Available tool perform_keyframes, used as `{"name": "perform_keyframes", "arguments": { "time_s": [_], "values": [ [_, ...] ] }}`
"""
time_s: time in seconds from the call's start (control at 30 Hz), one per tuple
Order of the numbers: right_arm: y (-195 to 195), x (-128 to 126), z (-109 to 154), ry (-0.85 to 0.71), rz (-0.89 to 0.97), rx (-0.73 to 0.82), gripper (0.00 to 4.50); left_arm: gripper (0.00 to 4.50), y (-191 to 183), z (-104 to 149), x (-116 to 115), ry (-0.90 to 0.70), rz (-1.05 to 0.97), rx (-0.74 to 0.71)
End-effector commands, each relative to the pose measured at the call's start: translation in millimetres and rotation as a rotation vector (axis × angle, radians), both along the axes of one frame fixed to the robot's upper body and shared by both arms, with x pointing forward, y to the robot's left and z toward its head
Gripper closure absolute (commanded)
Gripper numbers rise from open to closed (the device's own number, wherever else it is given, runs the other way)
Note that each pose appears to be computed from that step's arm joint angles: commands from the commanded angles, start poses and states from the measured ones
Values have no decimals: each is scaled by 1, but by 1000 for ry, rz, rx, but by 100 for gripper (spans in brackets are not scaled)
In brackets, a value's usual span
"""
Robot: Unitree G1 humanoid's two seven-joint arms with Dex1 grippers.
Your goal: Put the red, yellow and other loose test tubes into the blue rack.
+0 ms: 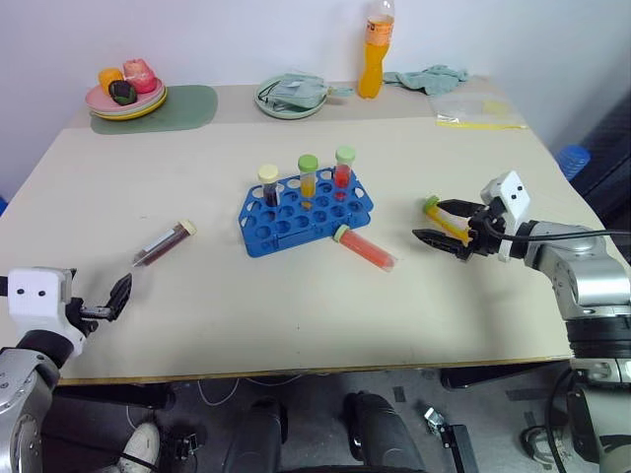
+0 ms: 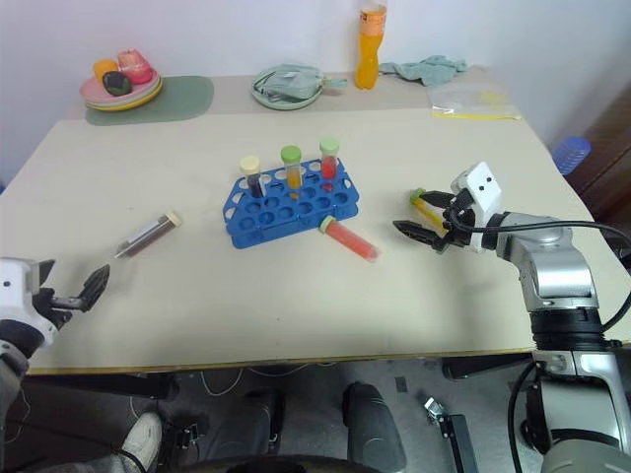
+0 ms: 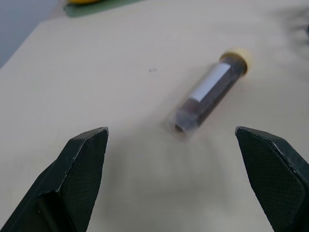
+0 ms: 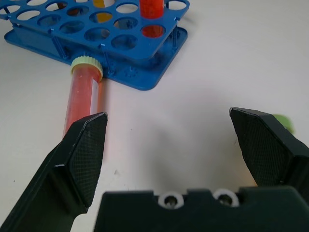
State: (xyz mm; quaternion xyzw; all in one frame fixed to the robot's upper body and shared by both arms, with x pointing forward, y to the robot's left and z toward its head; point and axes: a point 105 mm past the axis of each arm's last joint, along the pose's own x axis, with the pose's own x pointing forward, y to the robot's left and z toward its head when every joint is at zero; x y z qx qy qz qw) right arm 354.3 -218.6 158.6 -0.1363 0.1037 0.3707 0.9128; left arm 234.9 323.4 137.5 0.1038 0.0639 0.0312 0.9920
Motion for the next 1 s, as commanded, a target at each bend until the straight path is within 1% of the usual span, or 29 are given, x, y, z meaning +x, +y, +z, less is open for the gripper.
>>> {"name": "perform_keyframes", "arguments": {
  "time_s": [0.03,0.27,0.37,0.7,1.0],
  "values": [
    [-2,-3,17,-59,2,4,0,17,2,7,-1,-19,-2,24],
    [2,-5,19,-62,15,4,0,17,-2,8,2,-18,-24,20],
    [2,-8,15,-52,10,-7,0,17,-2,5,2,-12,-22,18],
    [5,-11,13,-45,21,-7,0,17,-7,4,11,-17,-47,10],
    [8,-8,12,-41,23,-8,0,17,-7,3,11,-19,-40,9]
  ]
}}
